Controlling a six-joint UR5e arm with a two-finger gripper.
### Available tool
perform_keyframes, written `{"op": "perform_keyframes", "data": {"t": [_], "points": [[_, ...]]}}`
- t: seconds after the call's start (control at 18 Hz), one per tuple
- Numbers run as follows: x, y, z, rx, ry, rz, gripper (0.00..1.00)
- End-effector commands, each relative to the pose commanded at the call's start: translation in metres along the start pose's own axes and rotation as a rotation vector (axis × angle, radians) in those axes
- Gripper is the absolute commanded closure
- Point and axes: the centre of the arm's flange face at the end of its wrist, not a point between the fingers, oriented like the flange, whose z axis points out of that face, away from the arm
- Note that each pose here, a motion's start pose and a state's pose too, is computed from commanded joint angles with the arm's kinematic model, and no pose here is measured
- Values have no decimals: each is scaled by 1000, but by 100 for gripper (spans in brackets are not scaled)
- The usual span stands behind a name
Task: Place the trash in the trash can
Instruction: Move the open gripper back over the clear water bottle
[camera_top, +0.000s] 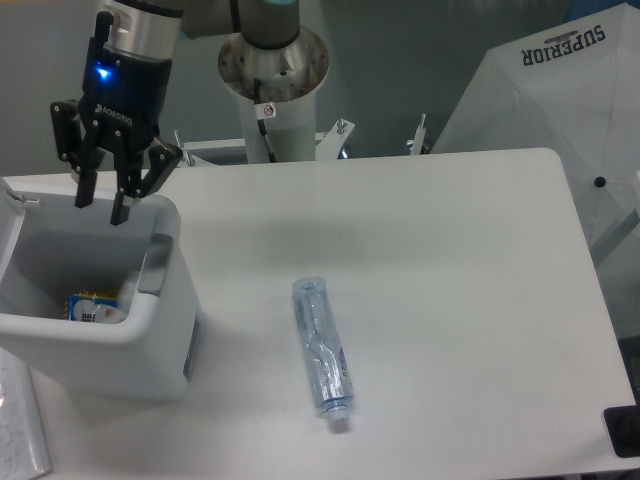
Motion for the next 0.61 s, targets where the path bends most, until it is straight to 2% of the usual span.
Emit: {"op": "perform_keyframes", "data": {"t": [0.11,0.33,0.61], "points": [[-46,12,4,-7,-36,-106,0],[-126,32,11,8,-40,-310,0],[-215,63,50,-44,-65,-501,0]]}}
